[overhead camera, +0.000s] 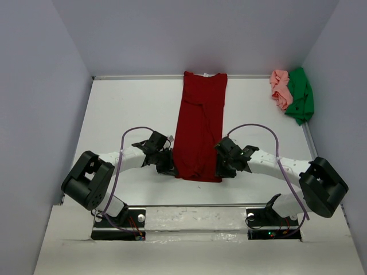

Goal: Fold and stack the t-shirts
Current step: Fold the tshirt

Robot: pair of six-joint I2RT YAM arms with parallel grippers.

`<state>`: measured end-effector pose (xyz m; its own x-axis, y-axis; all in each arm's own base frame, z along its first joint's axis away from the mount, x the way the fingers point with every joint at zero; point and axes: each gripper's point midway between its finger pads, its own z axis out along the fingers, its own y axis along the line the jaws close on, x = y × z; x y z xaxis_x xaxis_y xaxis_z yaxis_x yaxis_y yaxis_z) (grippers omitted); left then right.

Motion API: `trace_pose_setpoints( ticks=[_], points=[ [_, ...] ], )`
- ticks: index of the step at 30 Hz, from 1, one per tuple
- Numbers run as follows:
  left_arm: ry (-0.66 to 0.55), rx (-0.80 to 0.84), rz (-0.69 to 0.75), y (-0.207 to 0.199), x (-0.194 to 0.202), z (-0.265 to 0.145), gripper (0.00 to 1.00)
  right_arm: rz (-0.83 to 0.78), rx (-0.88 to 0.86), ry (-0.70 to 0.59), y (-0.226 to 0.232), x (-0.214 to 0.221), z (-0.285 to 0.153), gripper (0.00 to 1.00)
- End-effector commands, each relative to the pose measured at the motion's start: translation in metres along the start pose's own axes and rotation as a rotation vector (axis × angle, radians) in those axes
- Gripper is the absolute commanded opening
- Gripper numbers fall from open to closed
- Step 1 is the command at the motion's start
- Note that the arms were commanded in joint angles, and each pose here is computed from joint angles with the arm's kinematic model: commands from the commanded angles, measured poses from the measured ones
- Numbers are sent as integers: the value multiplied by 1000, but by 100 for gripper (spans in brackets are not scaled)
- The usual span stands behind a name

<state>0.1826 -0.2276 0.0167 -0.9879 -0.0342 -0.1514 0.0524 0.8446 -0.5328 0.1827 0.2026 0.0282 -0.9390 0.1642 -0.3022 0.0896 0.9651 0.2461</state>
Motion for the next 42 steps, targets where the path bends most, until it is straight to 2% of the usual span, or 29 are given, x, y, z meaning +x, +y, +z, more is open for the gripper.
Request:
trace_pose_setpoints(
  ticks=[1, 3, 5, 13, 23, 27, 31, 42],
  points=[
    [40, -73, 12, 18, 12, 2, 0, 17, -42, -30, 13, -4, 0, 42],
    [37, -69, 12, 17, 12, 1, 0, 13, -41, -25, 14, -2, 0, 40],
    [33, -70, 12, 16, 11, 0, 0, 22, -40, -26, 14, -2, -1, 28],
    [33, -71, 8, 17, 13, -1, 0, 37, -5, -33, 12, -1, -3, 9],
    [1, -94, -5, 18, 9, -8, 0, 81, 48, -42, -3, 3, -3, 6],
    [-38, -92, -32, 16, 7, -16, 0, 104, 80, -64, -11, 1, -12, 0],
    [-59, -72, -55, 13, 12, -27, 0, 127, 105, -92, -17, -1, -23, 0],
    [-88, -30, -86, 5, 27, -47, 0, 158, 149, -71, -36, 18, -38, 0]
  ],
)
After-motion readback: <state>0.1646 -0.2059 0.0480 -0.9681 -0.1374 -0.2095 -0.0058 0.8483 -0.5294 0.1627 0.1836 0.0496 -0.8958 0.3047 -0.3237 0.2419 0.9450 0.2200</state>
